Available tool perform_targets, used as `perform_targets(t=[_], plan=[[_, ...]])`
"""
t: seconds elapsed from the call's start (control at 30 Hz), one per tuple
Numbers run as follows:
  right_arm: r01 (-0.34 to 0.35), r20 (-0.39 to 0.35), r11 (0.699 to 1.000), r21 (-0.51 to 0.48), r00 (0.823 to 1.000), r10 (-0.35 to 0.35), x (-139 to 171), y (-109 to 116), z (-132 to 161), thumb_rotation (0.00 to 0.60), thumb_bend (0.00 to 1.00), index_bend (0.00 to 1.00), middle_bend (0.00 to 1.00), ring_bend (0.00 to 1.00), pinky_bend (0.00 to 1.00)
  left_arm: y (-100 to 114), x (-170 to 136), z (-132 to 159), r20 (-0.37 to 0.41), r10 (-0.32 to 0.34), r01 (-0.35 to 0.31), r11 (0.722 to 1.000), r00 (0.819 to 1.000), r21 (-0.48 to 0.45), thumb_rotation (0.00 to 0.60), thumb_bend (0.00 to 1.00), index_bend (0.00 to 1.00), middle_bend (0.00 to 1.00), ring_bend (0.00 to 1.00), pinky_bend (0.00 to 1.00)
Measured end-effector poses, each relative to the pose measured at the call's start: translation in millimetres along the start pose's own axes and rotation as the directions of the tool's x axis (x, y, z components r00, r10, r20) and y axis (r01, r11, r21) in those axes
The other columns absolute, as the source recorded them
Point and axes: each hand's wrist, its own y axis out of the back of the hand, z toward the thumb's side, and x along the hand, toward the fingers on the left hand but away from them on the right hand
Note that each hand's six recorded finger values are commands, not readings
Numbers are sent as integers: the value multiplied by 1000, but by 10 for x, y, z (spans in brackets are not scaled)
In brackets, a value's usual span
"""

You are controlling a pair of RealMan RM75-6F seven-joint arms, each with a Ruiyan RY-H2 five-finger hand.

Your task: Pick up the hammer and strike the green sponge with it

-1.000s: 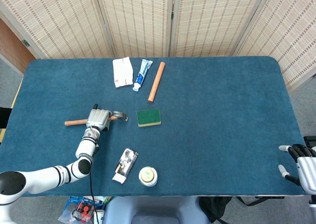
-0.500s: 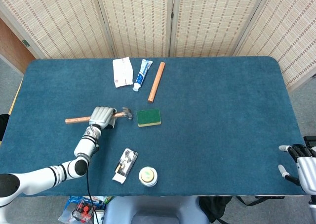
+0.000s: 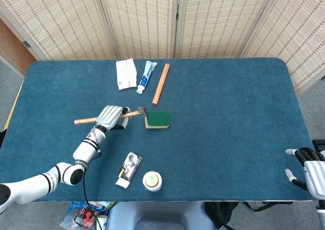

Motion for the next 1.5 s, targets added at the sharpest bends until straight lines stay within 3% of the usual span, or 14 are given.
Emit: perform_targets(t=[0.23,0.7,1.0,1.17,1.5], plan=[[2,1,1000,3,1000,-2,2,10,5,600,263,326,373,230,264,53,-4,121,80,19,-16,999,997,-48,600,668,714,834,809,845],[2,7,1000,5,1000,-2,16,10,-12,600,263,326,373,230,264,288,62,-147,21,82,-81,996,996,-44,600,668,716,836,813,846],[2,9,1000,3,1000,-2,20,7,-20,600,263,326,373,230,264,18,69,72,73,3,-2,1000,997,-16,600,668,719,850,846,846],[0,18,1000,0,1000,0,34,0,-54,600,263,326,373,230,264,-157,116,213,96,-36,31,998,995,55,600,668,718,851,846,845],[3,32,1000,-5,999,-3,70,-3,-109,600,263,326,373,230,264,-365,211,201,46,-82,75,989,996,130,600,668,718,851,842,845]])
